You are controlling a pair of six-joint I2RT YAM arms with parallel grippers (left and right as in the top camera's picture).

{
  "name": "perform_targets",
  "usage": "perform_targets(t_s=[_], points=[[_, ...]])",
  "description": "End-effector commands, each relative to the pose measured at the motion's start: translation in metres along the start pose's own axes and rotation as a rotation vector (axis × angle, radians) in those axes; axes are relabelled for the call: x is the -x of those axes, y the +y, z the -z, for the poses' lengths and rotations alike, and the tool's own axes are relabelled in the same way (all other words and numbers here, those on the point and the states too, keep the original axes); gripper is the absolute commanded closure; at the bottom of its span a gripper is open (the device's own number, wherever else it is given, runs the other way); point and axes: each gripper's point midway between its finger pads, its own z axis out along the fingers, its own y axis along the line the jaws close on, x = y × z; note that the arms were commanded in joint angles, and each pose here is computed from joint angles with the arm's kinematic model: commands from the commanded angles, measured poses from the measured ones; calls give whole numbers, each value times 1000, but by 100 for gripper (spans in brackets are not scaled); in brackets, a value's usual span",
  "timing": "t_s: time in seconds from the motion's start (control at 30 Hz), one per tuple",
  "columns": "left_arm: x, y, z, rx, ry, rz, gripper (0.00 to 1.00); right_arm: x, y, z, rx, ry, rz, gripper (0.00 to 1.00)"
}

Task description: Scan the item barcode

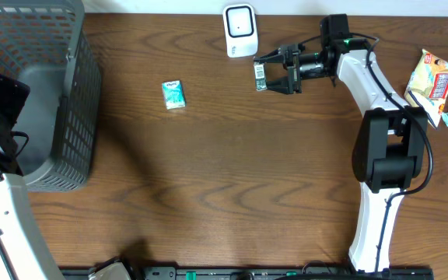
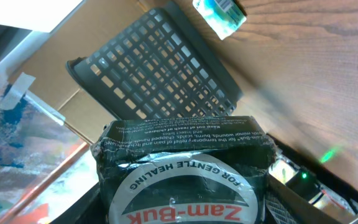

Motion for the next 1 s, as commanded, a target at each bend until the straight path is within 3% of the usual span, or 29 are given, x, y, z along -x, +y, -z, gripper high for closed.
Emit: perform_targets(t_s=[0.0, 0.2, 0.33, 0.53, 0.7, 0.97], points=[[1, 2, -2, 11, -4, 9, 2, -2, 1, -13, -24, 2, 9, 45], [1, 2, -2, 11, -4, 9, 2, 13, -10, -26, -107, -93, 64, 47], [1, 2, -2, 10, -4, 9, 2, 35, -31, -41, -261, -257, 116, 46], [1, 2, -2, 11, -4, 9, 2, 76, -51, -53, -559, -578, 377, 54], [1, 2, -2, 10, -4, 9, 2, 103, -39, -42, -750, -821, 615, 54], [1, 2, -2, 11, -4, 9, 2, 113, 8, -49, -740, -978, 859, 51]])
